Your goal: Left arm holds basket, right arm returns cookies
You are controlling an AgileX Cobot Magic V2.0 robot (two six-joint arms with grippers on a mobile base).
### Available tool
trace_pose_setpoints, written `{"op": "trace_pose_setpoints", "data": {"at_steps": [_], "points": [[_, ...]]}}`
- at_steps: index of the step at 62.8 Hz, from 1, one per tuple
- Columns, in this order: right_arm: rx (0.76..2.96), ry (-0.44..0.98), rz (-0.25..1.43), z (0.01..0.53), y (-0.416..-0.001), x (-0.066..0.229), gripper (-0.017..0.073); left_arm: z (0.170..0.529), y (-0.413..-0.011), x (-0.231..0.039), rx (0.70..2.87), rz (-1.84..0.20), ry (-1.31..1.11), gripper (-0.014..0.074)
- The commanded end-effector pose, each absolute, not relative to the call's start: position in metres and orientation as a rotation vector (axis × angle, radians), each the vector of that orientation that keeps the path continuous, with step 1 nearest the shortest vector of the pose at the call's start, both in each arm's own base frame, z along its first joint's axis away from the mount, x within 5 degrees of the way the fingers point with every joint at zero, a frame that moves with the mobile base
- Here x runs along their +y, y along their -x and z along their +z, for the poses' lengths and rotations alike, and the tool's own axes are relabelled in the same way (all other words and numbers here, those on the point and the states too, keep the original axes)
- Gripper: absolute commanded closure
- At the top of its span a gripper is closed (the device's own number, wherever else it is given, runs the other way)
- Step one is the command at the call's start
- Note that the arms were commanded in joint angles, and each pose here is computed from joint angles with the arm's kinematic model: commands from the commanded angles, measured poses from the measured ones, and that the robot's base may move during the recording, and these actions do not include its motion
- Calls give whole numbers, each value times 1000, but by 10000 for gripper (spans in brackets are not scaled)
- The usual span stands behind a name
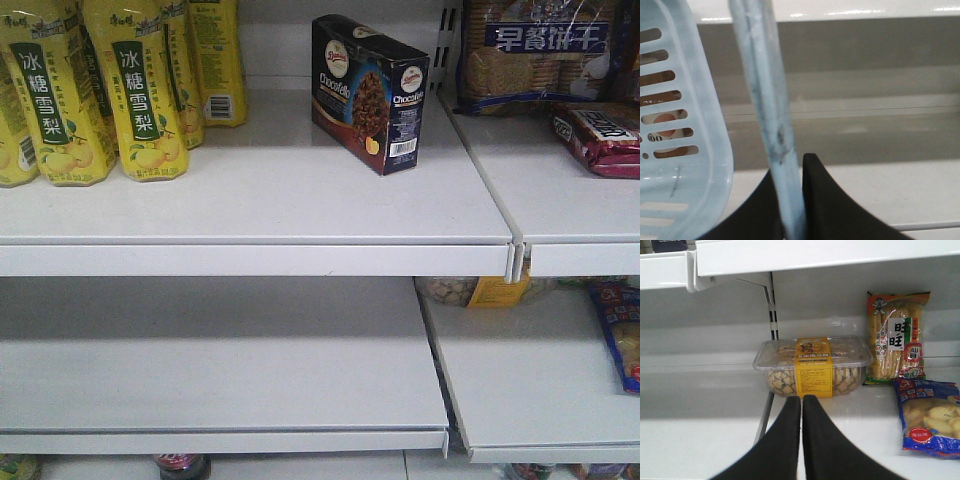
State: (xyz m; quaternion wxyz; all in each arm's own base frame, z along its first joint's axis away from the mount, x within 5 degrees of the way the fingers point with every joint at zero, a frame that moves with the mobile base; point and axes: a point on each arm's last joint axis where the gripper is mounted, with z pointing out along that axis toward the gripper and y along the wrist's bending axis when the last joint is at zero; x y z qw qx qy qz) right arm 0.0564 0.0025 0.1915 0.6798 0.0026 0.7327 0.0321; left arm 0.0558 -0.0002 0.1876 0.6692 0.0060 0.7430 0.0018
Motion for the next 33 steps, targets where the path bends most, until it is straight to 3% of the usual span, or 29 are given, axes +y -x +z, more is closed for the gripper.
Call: {"op": "trace_pose_setpoints", "data": {"at_steps": [1,33], "points": [[1555,-8,71,198,-56,2,566,201,-55,0,1560,24,-32,599],[1555,-8,71,198,-56,2,566,201,-55,0,1560,24,-32,599]]}}
